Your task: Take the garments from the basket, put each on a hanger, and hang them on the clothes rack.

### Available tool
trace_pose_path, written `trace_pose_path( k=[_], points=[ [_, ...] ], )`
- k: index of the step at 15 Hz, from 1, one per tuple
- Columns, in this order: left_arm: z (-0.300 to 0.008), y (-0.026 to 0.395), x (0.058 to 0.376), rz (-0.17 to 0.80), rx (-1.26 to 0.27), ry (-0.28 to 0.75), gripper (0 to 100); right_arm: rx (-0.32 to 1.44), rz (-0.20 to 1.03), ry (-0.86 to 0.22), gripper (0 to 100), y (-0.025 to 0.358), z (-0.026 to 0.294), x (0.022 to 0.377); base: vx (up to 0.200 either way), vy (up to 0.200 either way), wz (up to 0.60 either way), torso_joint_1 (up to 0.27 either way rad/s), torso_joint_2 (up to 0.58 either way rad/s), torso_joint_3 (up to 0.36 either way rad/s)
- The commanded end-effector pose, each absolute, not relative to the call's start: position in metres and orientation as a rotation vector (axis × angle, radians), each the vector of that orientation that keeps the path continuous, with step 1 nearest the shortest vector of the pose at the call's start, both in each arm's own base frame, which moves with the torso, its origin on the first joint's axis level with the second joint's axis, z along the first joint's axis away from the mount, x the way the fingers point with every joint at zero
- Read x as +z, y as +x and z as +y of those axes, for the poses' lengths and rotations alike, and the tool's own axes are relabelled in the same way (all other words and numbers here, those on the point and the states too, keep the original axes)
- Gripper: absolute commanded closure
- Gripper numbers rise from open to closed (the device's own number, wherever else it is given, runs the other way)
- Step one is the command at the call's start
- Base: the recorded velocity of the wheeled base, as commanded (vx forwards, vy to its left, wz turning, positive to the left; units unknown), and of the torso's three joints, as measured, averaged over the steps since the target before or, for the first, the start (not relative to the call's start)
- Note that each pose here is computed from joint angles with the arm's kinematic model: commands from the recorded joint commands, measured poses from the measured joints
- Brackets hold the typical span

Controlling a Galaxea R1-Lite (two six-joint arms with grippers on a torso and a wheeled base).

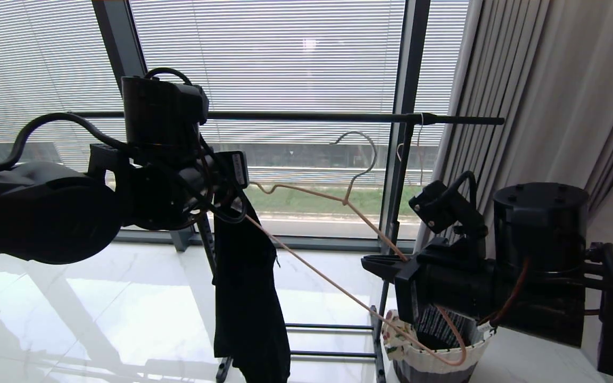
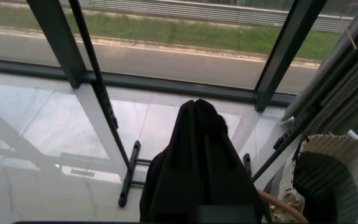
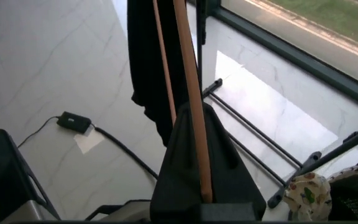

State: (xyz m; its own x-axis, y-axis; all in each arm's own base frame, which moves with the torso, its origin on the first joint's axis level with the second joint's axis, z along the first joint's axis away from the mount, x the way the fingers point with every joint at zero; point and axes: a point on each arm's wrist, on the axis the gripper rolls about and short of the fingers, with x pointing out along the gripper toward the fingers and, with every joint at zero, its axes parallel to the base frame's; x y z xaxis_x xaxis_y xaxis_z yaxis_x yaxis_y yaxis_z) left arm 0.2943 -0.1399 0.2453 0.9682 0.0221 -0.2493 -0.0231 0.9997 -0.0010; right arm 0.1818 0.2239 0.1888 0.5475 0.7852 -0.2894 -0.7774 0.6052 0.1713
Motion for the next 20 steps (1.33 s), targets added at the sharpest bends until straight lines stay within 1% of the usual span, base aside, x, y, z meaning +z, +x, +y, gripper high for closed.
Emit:
trace_pose_path(
  k=[1,5,7,12,14,17,20],
  points=[
    [-0.14,0.294,0.245,0.253,0.022,-0.003,100,0.919,0.347,0.034,100,0.191,0.235,0.186,0.0,0.0,0.0,0.0,0.0,0.0],
    [-0.14,0.294,0.245,0.252,0.022,-0.007,100,0.919,0.347,0.034,100,0.198,0.244,0.184,0.0,0.0,0.0,0.0,0.0,0.0],
    [-0.14,0.294,0.246,0.25,0.026,-0.029,100,0.922,0.351,0.033,100,0.198,0.246,0.183,0.0,0.0,0.0,0.0,0.0,0.0],
    [-0.14,0.294,0.255,0.222,0.026,-0.058,100,0.953,0.395,0.035,100,0.186,0.26,0.174,0.0,0.0,0.0,0.0,0.0,0.0],
    [-0.14,0.295,0.261,0.205,0.026,-0.07,100,0.976,0.412,0.054,100,0.178,0.266,0.173,0.0,0.0,0.0,0.0,0.0,0.0],
    [-0.138,0.294,0.258,0.214,0.031,-0.063,100,0.974,0.415,0.063,100,0.177,0.265,0.174,0.0,0.0,0.0,0.0,0.0,0.0],
    [-0.134,0.296,0.259,0.213,0.038,-0.046,100,0.962,0.424,0.061,100,0.176,0.256,0.173,0.0,0.0,0.0,0.0,0.0,0.0]
  ],
)
